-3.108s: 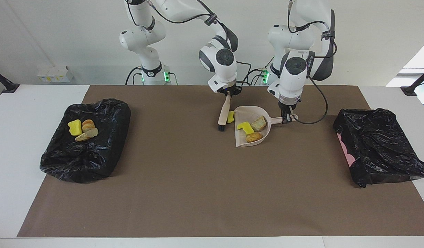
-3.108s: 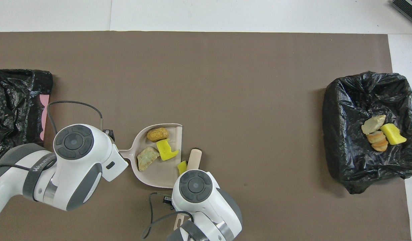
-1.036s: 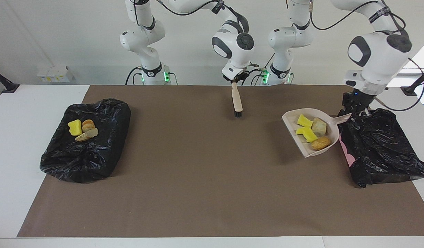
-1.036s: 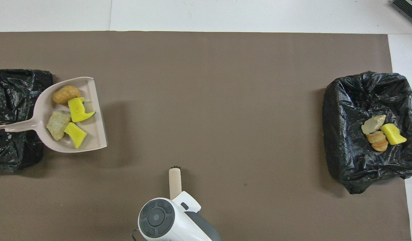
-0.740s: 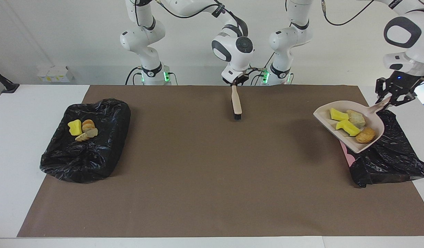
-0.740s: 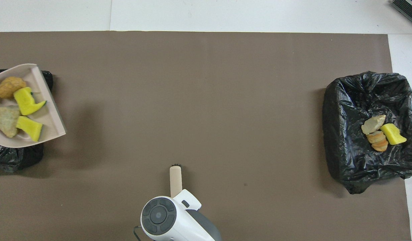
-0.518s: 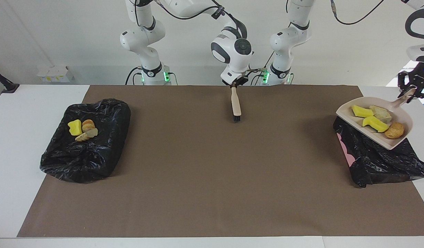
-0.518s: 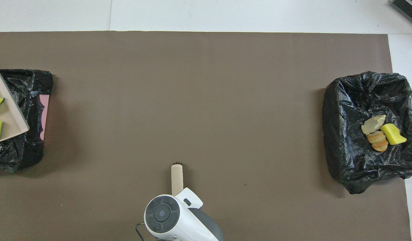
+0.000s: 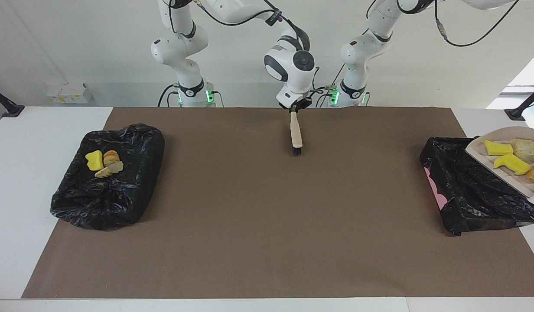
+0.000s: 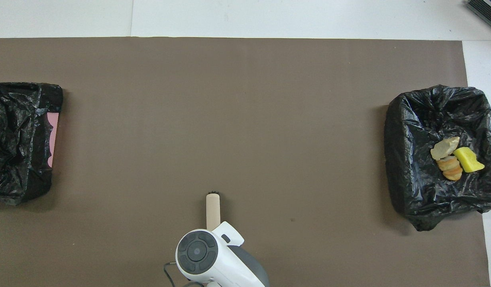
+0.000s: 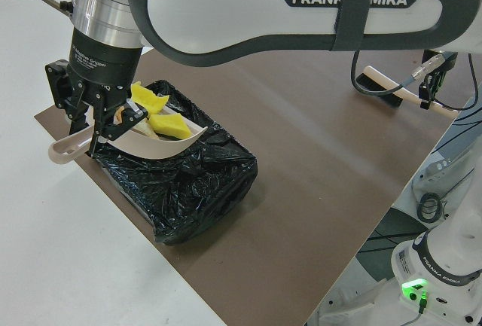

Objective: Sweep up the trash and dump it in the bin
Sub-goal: 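Lift the emptied dustpan away from the bin with the left gripper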

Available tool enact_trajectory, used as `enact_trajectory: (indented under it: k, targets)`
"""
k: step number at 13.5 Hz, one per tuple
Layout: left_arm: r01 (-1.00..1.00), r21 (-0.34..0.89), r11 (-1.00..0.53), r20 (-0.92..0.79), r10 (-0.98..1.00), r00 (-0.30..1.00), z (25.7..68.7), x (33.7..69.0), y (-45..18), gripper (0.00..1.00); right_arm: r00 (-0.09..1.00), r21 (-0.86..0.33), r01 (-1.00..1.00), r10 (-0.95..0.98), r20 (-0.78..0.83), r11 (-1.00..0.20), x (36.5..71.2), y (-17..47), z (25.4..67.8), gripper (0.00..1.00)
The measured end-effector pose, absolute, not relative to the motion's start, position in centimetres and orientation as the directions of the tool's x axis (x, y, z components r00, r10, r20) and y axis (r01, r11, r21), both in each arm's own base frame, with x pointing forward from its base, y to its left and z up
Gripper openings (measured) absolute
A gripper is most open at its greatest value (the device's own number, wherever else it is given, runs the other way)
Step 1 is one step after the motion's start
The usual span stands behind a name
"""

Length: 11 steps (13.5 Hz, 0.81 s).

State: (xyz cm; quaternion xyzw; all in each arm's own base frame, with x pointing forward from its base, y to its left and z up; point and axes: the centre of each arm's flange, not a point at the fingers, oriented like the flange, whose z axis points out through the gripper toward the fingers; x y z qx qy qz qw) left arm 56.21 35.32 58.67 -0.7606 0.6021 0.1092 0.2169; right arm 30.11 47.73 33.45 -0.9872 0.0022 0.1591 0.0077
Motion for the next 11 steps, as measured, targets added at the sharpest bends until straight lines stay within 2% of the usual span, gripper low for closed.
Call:
enact_trajectory:
  k: [7, 8, 11]
  targets:
    - [-0.991, -0.125, -0.04, -0.697, -0.708, 0.117, 58.2, 59.3, 32.5, 0.31, 0.947, -0.002, -0.007, -0.006, -0.321, -1.0, 30.1, 47.3, 32.8, 0.25]
    - [-0.992, -0.121, -0.031, -0.722, -0.683, 0.109, 58.4, 59.6, 32.0, 0.31, 0.948, -0.002, -0.006, -0.005, -0.319, -1.0, 30.1, 47.3, 32.9, 0.29]
    - [-0.996, -0.094, 0.008, -0.785, -0.615, 0.069, 58.9, 60.2, 31.0, 0.31, 0.946, 0.018, 0.01, 0.003, -0.324, -1.0, 30.9, 47.4, 34.4, 0.61]
